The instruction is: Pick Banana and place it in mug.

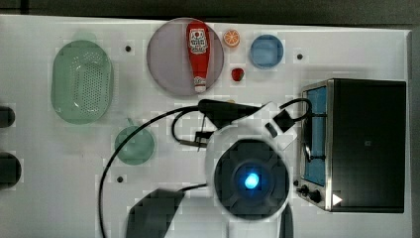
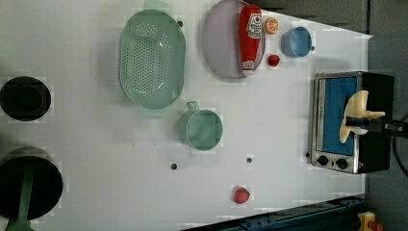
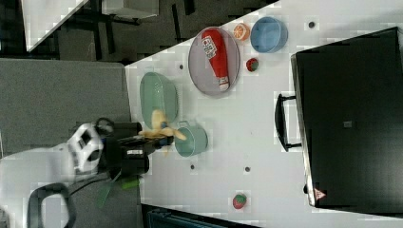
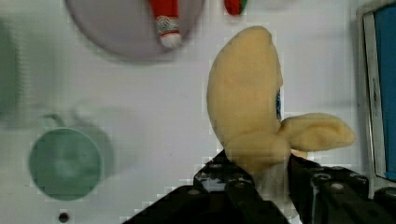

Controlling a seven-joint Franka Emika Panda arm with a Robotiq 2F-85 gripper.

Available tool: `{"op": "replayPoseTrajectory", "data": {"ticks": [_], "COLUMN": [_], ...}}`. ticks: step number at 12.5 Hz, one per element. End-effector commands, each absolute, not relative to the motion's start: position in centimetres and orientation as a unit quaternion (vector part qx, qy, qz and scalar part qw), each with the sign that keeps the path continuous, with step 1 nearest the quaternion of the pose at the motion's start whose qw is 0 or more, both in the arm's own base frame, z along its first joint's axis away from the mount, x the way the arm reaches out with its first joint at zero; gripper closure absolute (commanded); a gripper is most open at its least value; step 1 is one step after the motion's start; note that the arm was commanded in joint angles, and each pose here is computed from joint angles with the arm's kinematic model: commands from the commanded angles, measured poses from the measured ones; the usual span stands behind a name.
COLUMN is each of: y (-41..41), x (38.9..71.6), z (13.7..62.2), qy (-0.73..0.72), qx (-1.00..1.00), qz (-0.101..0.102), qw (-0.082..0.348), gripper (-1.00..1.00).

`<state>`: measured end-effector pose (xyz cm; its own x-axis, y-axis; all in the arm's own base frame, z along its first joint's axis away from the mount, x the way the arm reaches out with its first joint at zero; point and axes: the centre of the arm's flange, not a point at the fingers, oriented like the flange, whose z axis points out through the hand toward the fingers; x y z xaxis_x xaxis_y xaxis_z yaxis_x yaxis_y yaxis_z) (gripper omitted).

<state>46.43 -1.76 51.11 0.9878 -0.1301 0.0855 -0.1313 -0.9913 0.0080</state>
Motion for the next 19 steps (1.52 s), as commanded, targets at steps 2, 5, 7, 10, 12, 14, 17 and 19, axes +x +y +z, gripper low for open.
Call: {"op": "replayPoseTrajectory", "data": {"ticks": [2,5,7,10,12,14,17,19], "y": [7.7,13.8,18.1,21.6,22.6,23.0,23.5,23.5], "x": [44.6,44.1,44.1,45.2,46.0,47.0,47.7,47.5], "z": [50.0,47.6,44.3,39.9,36.4,33.2,29.4,27.7], "qy": [-0.106,-0.161,-0.198,-0.225,-0.235,-0.246,-0.238,-0.252], "qx": [0.994,0.986,0.979,0.973,0.97,0.967,0.969,0.965], "qz": [-0.01,-0.039,-0.055,-0.053,-0.068,-0.072,-0.069,-0.067], "qw": [0.009,-0.001,0.011,-0.002,-0.008,-0.019,-0.022,-0.015], "gripper": [0.49,0.49,0.49,0.49,0.49,0.49,0.49,0.42]}}
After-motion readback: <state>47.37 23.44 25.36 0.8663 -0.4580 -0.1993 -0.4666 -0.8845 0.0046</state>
